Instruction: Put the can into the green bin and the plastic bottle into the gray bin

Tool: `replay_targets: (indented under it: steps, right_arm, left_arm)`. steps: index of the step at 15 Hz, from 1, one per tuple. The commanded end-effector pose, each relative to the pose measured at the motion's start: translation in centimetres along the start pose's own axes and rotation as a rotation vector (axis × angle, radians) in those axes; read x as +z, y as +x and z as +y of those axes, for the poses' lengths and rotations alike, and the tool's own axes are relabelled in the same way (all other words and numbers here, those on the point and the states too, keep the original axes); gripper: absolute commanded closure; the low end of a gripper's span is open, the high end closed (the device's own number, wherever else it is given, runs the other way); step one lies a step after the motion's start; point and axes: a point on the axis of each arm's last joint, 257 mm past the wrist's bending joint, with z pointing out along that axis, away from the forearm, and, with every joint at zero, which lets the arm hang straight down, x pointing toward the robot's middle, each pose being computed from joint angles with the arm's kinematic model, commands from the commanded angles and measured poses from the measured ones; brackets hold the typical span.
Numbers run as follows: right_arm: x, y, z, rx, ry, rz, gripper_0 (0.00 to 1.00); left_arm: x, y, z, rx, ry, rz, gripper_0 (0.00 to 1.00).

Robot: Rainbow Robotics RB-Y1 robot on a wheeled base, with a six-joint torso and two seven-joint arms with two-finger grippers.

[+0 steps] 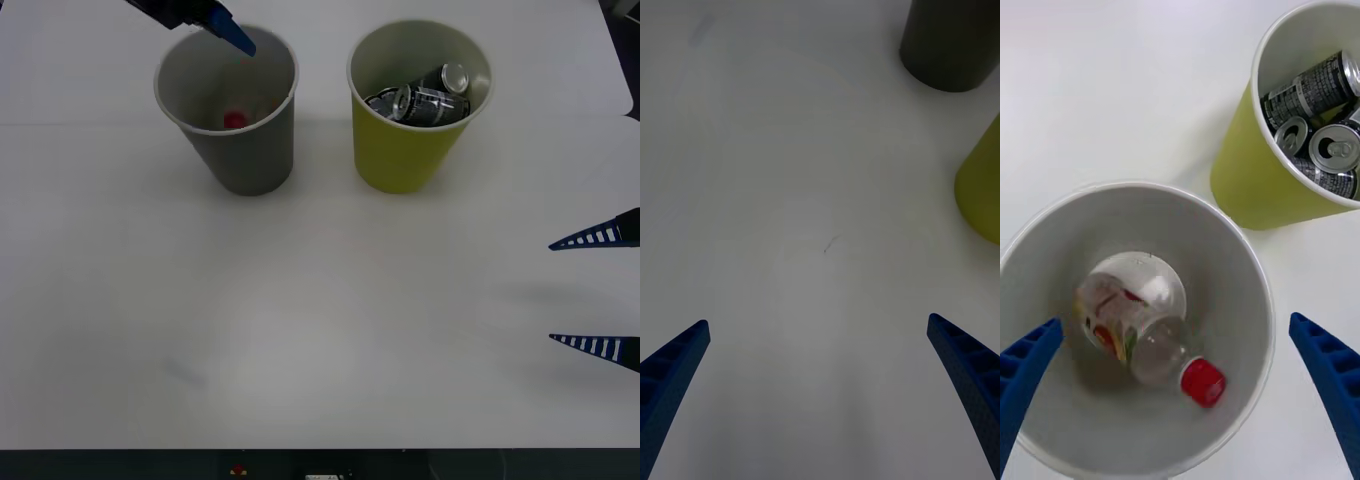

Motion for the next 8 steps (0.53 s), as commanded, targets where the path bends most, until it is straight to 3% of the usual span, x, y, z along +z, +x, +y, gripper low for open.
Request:
replay_targets:
  steps: [1,4,6,8]
  right_arm:
    - [0.0,0.0,0.0,0.0,0.0,0.0,0.0]
    - [0.0,0.0,0.0,0.0,0.0,0.0,0.0]
    - [0.0,0.0,0.0,0.0,0.0,0.0,0.0]
    - [0.0,0.0,0.0,0.0,0.0,0.0,0.0]
  left_arm:
    - [-0.7,0.7,0.6,0.046,0.017,-0.017,0.0]
    - [-1.4,2.2,1.1,0.073,0.067,-0.051,0.0]
    - [-2.2,3.1,0.9,0.061,0.111,-0.071,0.0]
    - [-3.1,4.3,0.7,0.083,0.121,-0.087,0.0]
